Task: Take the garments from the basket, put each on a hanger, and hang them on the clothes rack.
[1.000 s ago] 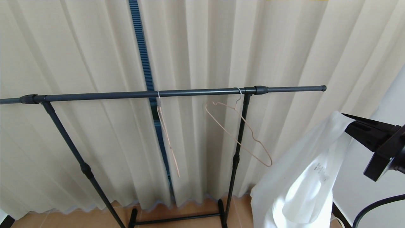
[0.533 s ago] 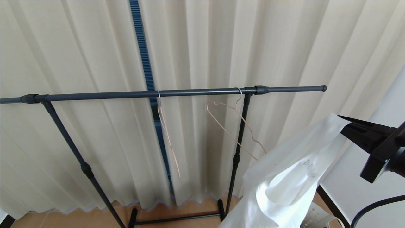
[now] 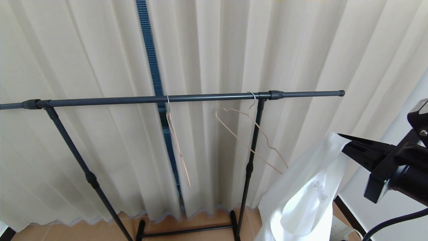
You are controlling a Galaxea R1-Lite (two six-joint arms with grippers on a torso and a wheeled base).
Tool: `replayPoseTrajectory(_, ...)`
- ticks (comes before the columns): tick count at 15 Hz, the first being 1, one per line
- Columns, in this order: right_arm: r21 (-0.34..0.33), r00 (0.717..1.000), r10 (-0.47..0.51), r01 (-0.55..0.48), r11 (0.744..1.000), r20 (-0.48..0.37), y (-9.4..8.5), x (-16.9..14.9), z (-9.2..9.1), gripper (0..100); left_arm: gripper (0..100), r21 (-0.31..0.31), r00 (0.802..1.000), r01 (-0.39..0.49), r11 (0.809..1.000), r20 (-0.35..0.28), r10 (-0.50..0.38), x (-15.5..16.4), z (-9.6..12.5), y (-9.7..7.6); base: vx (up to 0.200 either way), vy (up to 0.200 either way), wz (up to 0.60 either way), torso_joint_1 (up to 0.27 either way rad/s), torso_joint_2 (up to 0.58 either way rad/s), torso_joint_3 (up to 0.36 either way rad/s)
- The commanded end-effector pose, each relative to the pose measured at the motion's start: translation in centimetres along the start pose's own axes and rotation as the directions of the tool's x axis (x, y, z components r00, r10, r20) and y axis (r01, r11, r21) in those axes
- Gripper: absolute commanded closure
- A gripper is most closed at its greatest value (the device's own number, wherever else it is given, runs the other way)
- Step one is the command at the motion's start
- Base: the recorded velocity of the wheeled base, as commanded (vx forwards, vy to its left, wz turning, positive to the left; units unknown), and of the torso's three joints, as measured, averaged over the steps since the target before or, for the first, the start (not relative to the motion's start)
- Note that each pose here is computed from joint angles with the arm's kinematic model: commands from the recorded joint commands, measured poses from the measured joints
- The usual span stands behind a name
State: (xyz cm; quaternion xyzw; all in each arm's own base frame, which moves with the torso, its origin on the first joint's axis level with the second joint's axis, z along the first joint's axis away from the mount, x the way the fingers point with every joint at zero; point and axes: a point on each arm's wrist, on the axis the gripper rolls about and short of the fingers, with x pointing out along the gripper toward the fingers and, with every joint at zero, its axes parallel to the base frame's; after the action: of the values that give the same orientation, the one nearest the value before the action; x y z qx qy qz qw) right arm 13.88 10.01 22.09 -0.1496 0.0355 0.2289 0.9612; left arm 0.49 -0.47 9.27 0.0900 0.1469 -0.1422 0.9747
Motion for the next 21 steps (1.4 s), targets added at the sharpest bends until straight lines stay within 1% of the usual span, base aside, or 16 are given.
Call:
replayPoseTrajectory(1,-0.008,0.999,0.016,-0.016,1.0,-0.028,0.4,0.8,-0.3,100,0,0.079,0.944,0.302,0.95,-0.166,-0.286,4.1,5.5,0.8,0.0,0.0,0.0,0.0,0.0,0.0)
replayPoseTrajectory(3,-0.016,0.998,0.041,-0.042,0.999,-0.044,1.0,1.6,-0.4,100,0,0.069,0.907,0.397,0.915,-0.184,-0.38,7.4,8.4,0.2,0.0,0.0,0.0,0.0,0.0,0.0)
replayPoseTrajectory(4,-0.015,0.998,0.05,-0.051,0.999,-0.037,1.3,1.7,-0.5,100,0,0.054,0.89,0.439,0.897,-0.165,-0.425,8.5,9.3,-0.4,0.0,0.0,0.0,0.0,0.0,0.0)
replayPoseTrajectory(5,-0.016,0.998,0.061,-0.062,0.998,-0.031,1.6,1.9,-0.5,100,0,0.009,0.863,0.492,0.871,-0.137,-0.486,9.8,10.3,-1.6,0.0,0.0,0.0,0.0,0.0,0.0)
replayPoseTrajectory(7,-0.018,0.998,0.065,-0.065,0.998,-0.027,1.8,2.5,-0.3,100,0,-0.088,0.832,0.531,0.843,-0.134,-0.538,12.0,11.0,-3.3,0.0,0.0,0.0,0.0,0.0,0.0)
replayPoseTrajectory(8,-0.017,0.998,0.064,-0.064,0.998,-0.021,1.8,3.0,0.2,100,0,-0.104,0.829,0.526,0.844,-0.16,-0.536,13.0,11.1,-4.0,0.0,0.0,0.0,0.0,0.0,0.0)
replayPoseTrajectory(9,-0.016,0.998,0.066,-0.066,0.998,-0.023,2.1,4.3,0.7,100,0,-0.116,0.834,0.5,0.858,-0.205,-0.513,14.4,11.1,-4.7,0.0,0.0,0.0,0.0,0.0,0.0)
replayPoseTrajectory(10,-0.008,0.996,0.075,-0.076,0.997,-0.039,2.6,5.0,0.5,100,0,-0.129,0.83,0.485,0.865,-0.245,-0.502,15.6,10.9,-5.5,0.0,0.0,0.0,0.0,0.0,0.0)
replayPoseTrajectory(11,0.029,0.995,0.092,-0.091,0.995,-0.033,3.2,5.0,0.2,100,0,-0.148,0.825,0.48,0.864,-0.257,-0.503,16.2,11.1,-6.4,0.0,0.0,0.0,0.0,0.0,0.0)
replayPoseTrajectory(12,0.104,0.996,0.092,-0.09,0.99,-0.011,3.5,5.2,-0.1,100,0,-0.219,0.827,0.46,0.861,-0.247,-0.505,16.9,12.0,-7.5,0.0,0.0,0.0,0.0,0.0,0.0)
replayPoseTrajectory(13,0.117,0.996,0.089,-0.09,0.989,0.007,3.8,5.9,0.0,100,0,-0.262,0.821,0.457,0.85,-0.242,-0.517,17.4,12.6,-8.4,0.0,0.0,0.0,0.0,0.0,0.0)
replayPoseTrajectory(14,0.121,0.996,0.089,-0.09,0.989,0.016,4.0,6.4,0.0,100,0,-0.284,0.815,0.458,0.842,-0.246,-0.526,17.9,12.8,-9.3,0.0,0.0,0.0,0.0,0.0,0.0)
replayPoseTrajectory(16,0.115,0.995,0.102,-0.102,0.988,0.013,5.1,6.6,0.1,100,0,-0.278,0.815,0.45,0.849,-0.262,-0.518,18.6,13.0,-11.1,0.0,0.0,0.0,0.0,0.0,0.0)
replayPoseTrajectory(17,0.115,0.995,0.096,-0.096,0.989,0.01,5.3,6.9,0.2,100,0,-0.275,0.815,0.445,0.852,-0.27,-0.513,19.1,13.0,-12.0,0.0,0.0,0.0,0.0,0.0,0.0)
replayPoseTrajectory(20,0.13,0.995,0.099,-0.101,0.986,0.024,5.5,7.2,0.7,100,0,-0.271,0.826,0.414,0.869,-0.287,-0.484,20.6,13.0,-14.3,0.0,0.0,0.0,0.0,0.0,0.0)
replayPoseTrajectory(21,0.149,0.997,0.077,-0.08,0.986,0.025,5.5,7.2,0.9,100,0,-0.257,0.837,0.399,0.88,-0.29,-0.464,21.1,13.0,-15.3,0.0,0.0,0.0,0.0,0.0,0.0)
